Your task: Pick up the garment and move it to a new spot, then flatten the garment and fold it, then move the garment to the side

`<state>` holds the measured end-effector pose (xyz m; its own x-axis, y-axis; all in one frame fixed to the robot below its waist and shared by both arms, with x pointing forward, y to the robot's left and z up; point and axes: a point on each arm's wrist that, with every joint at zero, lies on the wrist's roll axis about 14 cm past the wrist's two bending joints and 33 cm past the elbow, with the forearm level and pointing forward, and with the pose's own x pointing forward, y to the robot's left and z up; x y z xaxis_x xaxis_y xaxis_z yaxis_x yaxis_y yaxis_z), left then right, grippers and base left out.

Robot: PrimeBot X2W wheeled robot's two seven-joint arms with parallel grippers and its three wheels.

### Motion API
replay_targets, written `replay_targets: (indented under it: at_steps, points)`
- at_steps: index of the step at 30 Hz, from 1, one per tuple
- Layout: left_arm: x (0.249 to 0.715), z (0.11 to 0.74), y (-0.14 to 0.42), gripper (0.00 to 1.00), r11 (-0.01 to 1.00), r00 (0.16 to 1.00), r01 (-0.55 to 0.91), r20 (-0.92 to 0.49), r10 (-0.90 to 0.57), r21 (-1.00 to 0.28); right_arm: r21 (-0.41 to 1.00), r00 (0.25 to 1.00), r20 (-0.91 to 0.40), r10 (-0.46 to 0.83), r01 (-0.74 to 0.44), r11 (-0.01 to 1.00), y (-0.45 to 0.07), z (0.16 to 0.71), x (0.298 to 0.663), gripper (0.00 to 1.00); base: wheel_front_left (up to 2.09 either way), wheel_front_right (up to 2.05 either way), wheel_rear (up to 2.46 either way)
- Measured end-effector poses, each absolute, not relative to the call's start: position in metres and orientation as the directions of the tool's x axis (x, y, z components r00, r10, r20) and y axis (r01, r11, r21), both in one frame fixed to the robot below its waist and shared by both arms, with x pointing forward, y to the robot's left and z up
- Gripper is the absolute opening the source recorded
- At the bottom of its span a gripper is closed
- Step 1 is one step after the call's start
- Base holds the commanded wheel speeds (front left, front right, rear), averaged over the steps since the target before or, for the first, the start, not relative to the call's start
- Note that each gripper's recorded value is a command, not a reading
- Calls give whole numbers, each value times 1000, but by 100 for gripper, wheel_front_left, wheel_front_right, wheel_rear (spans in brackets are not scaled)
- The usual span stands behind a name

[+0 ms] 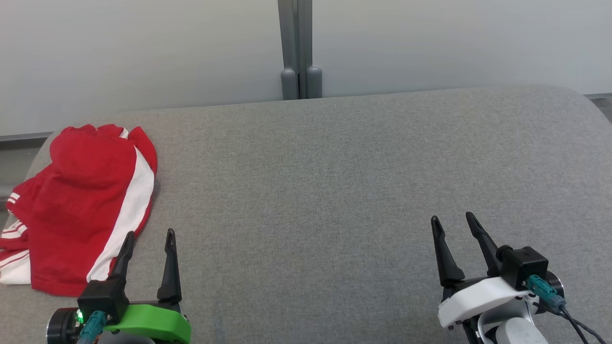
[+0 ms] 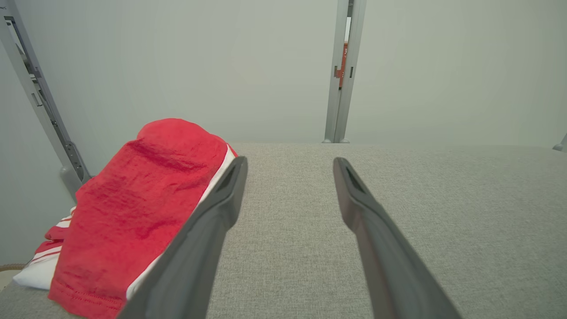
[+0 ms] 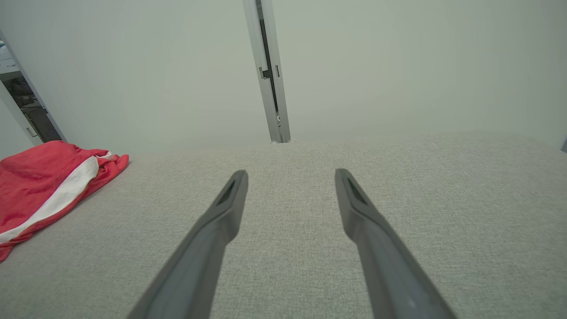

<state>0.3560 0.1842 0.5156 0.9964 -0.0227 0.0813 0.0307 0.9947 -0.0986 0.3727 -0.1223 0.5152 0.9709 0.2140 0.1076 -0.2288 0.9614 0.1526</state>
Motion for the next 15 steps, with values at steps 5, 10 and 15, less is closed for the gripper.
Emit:
replay_targets:
  at_steps: [5, 10, 15]
  points:
    - [356, 516, 185, 100, 995, 996, 28, 81, -20, -97, 160, 971, 104, 213, -228, 960, -122, 514, 373, 100, 0, 0, 0]
    - [355, 516, 186, 100, 995, 997, 25, 81, -17, -99, 162, 971, 101, 215, -230, 960, -122, 513, 373, 100, 0, 0, 0]
    - [352, 515, 193, 100, 995, 997, 2, 78, 5, -96, 170, 969, 99, 226, -240, 956, -117, 513, 375, 100, 0, 0, 0]
